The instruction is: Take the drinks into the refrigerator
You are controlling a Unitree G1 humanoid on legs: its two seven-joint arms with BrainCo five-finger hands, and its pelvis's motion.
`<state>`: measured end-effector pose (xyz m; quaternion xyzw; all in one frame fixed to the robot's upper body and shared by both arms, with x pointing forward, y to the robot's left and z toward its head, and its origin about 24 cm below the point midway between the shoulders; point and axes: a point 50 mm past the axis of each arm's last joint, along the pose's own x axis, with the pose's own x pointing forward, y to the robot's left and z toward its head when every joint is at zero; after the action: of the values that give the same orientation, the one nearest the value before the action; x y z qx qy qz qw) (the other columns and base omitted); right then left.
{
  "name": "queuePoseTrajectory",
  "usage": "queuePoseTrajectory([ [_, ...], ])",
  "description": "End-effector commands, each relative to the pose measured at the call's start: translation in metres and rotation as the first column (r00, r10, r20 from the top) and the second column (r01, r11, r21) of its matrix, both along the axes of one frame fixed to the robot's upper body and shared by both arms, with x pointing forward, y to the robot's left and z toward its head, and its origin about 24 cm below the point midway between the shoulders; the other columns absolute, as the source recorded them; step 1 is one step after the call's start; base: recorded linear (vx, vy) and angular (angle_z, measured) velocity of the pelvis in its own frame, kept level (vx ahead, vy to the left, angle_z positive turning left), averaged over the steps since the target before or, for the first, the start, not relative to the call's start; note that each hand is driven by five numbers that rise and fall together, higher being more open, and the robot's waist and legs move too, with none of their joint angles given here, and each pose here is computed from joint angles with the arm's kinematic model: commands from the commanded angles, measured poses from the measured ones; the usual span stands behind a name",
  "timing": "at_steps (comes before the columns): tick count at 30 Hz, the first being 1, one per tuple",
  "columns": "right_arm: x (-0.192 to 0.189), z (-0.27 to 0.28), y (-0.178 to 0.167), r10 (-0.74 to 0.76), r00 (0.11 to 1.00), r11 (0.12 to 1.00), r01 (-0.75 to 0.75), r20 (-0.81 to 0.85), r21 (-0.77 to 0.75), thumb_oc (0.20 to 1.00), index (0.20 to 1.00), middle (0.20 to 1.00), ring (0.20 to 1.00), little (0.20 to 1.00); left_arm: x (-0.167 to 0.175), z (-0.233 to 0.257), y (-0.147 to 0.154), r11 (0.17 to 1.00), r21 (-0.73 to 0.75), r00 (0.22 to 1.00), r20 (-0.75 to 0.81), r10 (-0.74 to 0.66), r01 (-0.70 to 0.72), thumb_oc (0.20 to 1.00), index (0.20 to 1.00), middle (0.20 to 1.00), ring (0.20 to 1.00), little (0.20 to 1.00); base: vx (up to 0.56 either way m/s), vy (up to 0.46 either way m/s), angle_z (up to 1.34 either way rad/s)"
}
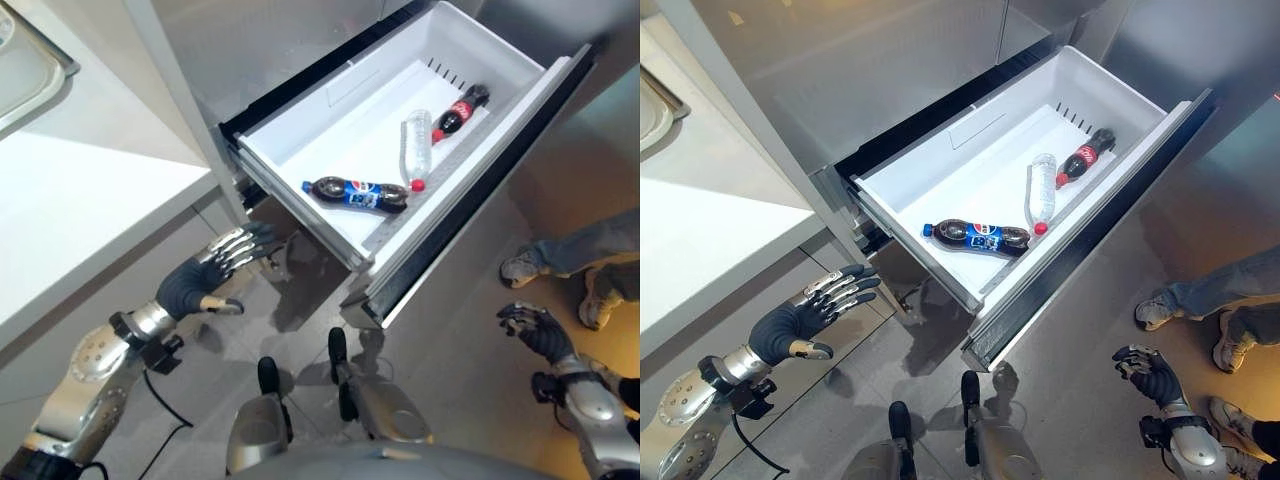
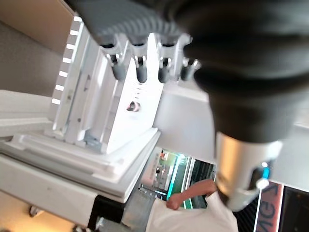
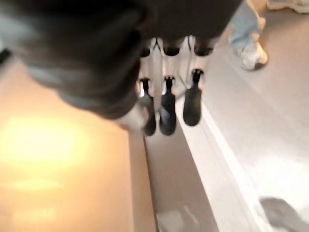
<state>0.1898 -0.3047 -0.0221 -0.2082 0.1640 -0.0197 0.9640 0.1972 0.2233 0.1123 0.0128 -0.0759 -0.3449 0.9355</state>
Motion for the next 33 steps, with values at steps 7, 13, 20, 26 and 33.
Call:
queuePoseTrajectory([
  [7,0.057,0.021,0.003,0.179,0.983,0.965,-0.184,-0.044,-0.188,0.200,0.200,0.200,0.200,0.200,0.008,0.021,-0.014,0.994,-0.023,0.988,0.109,-0.105,0.109,1.000,1.000,1.000,1.000,1.000,-0.01,-0.030,0.13],
  [13,0.093,0.053,-0.002,0.273,0.958,0.891,-0.285,-0.085,-0.355,0.200,0.200,0.200,0.200,0.200,0.009,0.022,-0.020,0.986,-0.015,0.983,0.077,-0.165,0.166,1.000,1.000,1.000,1.000,1.000,0.00,-0.039,0.13],
  [20,0.137,0.111,0.020,0.369,0.927,0.849,-0.310,0.060,-0.428,0.200,0.200,0.200,0.200,0.200,0.010,0.021,-0.026,0.979,-0.022,0.978,0.061,-0.201,0.202,1.000,1.000,1.000,1.000,1.000,0.00,-0.028,0.10],
  [26,0.165,0.149,0.048,0.446,0.881,0.822,-0.335,0.155,-0.461,0.200,0.200,0.200,0.200,0.200,0.011,0.021,-0.030,0.977,-0.029,0.976,0.059,-0.211,0.213,1.000,1.000,1.000,1.000,1.000,0.00,-0.014,0.02],
  [33,0.182,0.221,0.102,0.602,0.720,0.758,-0.380,0.345,-0.530,0.200,0.200,0.200,0.200,0.200,0.014,0.023,-0.032,0.975,-0.037,0.974,0.067,-0.214,0.217,1.000,1.000,1.000,1.000,1.000,0.00,-0.016,0.08],
])
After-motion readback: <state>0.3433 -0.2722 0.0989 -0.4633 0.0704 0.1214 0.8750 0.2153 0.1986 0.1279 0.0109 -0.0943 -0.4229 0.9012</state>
